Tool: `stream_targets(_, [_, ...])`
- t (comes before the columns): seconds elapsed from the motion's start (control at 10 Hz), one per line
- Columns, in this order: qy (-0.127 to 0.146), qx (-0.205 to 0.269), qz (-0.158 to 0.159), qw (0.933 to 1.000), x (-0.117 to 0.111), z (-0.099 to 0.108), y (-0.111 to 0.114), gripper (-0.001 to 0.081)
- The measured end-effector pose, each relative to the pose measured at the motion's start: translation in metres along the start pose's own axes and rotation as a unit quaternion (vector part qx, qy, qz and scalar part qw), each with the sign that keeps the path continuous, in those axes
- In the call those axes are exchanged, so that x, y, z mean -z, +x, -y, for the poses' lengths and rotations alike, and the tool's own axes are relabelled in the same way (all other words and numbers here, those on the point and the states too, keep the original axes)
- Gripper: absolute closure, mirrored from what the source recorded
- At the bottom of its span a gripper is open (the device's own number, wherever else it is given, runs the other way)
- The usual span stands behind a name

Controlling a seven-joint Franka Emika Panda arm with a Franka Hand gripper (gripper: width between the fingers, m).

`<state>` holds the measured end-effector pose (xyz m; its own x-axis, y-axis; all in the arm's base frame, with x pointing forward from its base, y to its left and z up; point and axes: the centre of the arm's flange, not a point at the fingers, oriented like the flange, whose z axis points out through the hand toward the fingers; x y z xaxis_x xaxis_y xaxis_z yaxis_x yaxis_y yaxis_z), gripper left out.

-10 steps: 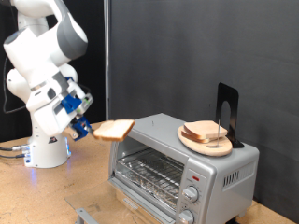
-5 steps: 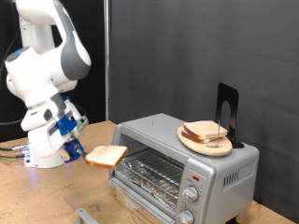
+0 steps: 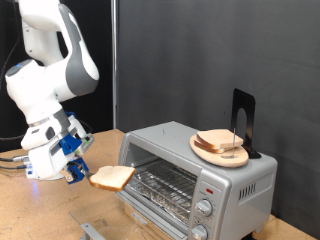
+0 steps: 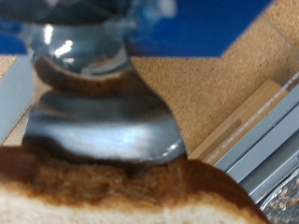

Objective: Make a piece of toast with the oven

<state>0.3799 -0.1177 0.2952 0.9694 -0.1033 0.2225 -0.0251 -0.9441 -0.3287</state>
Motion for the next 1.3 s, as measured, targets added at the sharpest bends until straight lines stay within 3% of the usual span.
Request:
stream_targets(0.4, [-0.006,0.055,0.003,0.9985,0.000,0.008,0.011,0.0405])
stream_targets(0.9, [-0.036,0.145,0.045,0.9877,-0.011,0.026,0.043,0.0405])
stream_targets(1.1, [-0.052,0.187,0.056,0.9794,-0.013,0.043,0.055,0.0405])
stream_targets(1.3, [-0.101,0.254,0.045,0.9608,-0.013,0.063,0.067,0.0405])
